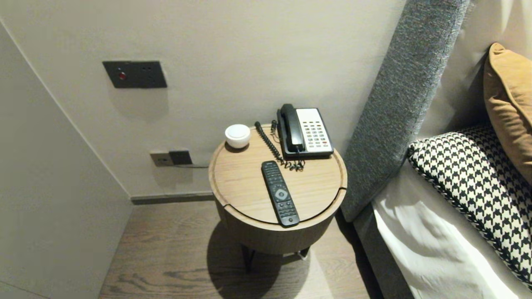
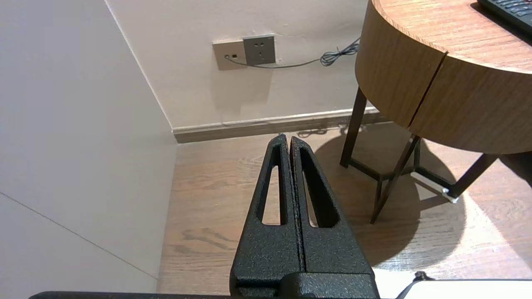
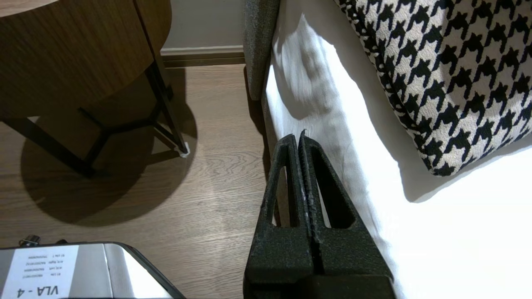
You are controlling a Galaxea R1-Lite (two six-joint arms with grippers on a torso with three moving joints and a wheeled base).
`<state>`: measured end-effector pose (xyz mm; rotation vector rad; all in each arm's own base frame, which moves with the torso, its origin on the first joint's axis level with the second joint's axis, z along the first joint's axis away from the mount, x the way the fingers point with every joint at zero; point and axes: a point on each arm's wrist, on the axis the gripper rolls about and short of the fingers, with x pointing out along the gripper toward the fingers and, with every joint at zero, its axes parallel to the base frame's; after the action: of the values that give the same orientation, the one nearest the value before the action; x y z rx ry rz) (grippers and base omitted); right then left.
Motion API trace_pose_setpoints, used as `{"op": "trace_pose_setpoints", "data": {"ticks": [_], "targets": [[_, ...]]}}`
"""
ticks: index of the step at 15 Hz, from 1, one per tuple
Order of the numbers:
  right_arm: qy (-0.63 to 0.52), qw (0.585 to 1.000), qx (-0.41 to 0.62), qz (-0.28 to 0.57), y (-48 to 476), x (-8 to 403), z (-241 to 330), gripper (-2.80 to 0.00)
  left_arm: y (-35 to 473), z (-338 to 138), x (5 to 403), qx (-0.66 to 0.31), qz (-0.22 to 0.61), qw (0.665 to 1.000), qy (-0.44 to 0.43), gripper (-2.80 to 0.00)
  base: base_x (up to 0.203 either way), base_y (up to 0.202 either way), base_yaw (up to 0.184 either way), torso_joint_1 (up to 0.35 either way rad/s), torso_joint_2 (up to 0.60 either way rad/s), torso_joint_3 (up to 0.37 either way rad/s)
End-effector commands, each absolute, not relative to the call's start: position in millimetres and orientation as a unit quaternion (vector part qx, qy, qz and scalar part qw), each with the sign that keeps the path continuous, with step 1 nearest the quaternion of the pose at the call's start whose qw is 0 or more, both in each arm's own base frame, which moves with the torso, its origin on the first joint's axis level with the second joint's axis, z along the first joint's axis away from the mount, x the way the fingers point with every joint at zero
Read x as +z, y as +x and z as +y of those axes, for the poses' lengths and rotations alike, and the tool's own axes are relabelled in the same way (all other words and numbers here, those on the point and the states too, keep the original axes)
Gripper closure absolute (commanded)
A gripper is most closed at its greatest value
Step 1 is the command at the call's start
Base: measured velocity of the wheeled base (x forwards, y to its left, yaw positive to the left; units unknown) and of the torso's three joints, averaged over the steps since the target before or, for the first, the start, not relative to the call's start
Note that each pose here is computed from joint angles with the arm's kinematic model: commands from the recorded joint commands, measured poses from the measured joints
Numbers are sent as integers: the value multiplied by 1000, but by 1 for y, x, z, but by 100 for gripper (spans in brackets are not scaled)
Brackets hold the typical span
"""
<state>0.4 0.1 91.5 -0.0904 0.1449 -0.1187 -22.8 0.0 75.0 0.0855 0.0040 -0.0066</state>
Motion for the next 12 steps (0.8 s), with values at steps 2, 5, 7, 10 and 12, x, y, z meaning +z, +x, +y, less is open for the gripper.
{"op": "trace_pose_setpoints", "data": {"ticks": [2,5,7,10,12], "targets": [[-37,991,-54,113,0,76,0,0,-23,0,75,-3,2,999,43,0,0,0,0,0,0,0],[-37,994,-24,99,-1,77,0,0,-23,0,75,-3,2,999,43,0,0,0,0,0,0,0],[-39,997,-13,63,-6,76,0,0,-23,0,75,-3,1,999,43,0,0,0,0,0,0,0],[-40,999,-4,10,-14,76,0,0,-23,0,75,-3,2,999,43,0,0,0,0,0,0,0],[-38,999,-3,2,-16,75,0,0,-23,0,75,-3,2,999,43,0,0,0,0,0,0,0]]}}
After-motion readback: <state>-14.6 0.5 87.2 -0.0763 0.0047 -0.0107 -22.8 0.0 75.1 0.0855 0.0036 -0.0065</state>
